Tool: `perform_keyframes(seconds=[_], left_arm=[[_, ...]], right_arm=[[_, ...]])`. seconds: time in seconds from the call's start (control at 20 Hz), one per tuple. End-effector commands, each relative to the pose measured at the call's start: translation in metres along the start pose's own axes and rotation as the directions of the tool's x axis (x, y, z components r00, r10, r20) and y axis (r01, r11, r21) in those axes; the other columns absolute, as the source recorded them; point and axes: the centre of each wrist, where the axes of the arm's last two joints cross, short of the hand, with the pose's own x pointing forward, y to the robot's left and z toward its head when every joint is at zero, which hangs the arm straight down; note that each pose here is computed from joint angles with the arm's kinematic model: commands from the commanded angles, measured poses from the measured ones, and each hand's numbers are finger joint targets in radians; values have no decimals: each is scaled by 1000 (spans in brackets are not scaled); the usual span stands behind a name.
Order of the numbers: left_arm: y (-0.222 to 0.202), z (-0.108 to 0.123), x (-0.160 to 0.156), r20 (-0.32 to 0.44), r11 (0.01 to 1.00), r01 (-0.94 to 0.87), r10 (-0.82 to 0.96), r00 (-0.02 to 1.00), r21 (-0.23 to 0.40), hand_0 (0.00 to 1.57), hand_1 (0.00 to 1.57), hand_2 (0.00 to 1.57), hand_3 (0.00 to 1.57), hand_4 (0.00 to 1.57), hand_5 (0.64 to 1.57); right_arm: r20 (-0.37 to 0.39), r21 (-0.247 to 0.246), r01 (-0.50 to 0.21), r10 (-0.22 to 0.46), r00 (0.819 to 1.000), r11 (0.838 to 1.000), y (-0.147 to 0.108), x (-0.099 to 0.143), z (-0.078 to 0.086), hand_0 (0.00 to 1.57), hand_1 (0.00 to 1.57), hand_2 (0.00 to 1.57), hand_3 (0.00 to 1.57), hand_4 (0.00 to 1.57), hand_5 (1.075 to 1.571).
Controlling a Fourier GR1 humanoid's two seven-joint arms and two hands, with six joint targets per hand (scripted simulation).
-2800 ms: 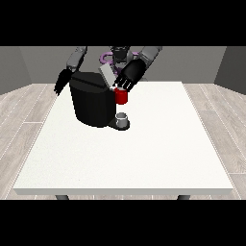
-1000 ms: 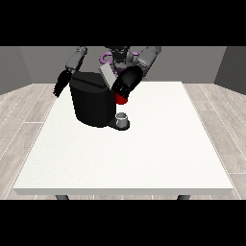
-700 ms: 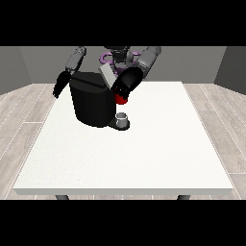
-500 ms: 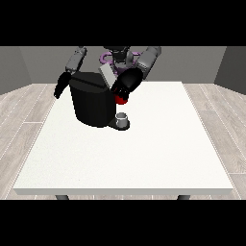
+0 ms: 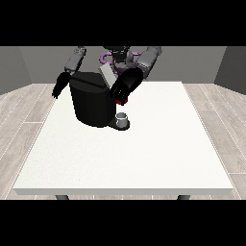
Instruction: Insert the coffee pod into the coffee machine and close the lid
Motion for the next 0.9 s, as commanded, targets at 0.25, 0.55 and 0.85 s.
perform_keyframes(seconds=[0.25, 0.55, 0.85], left_arm=[[0, 9, -20, -43, 1000, 22, -22, 999, 9, 0, 0, 481, 381, 0, 1571], [-39, 7, -9, -52, 996, -44, 40, 998, -84, 0, 0, 0, 151, 0, 1571], [-117, 22, -8, -76, 948, -171, 156, 985, -267, 0, 0, 85, 0, 0, 1571]], right_arm=[[-1, 13, 25, -25, 1000, 1000, 15, -1, 11, 0, 0, 0, 0, 153, 1571], [-124, -13, 37, -39, 992, 999, -14, -46, 21, 0, 0, 0, 0, 0, 1571], [-283, -32, 29, -37, 959, 999, -15, -93, 64, 0, 0, 0, 0, 0, 1571]])
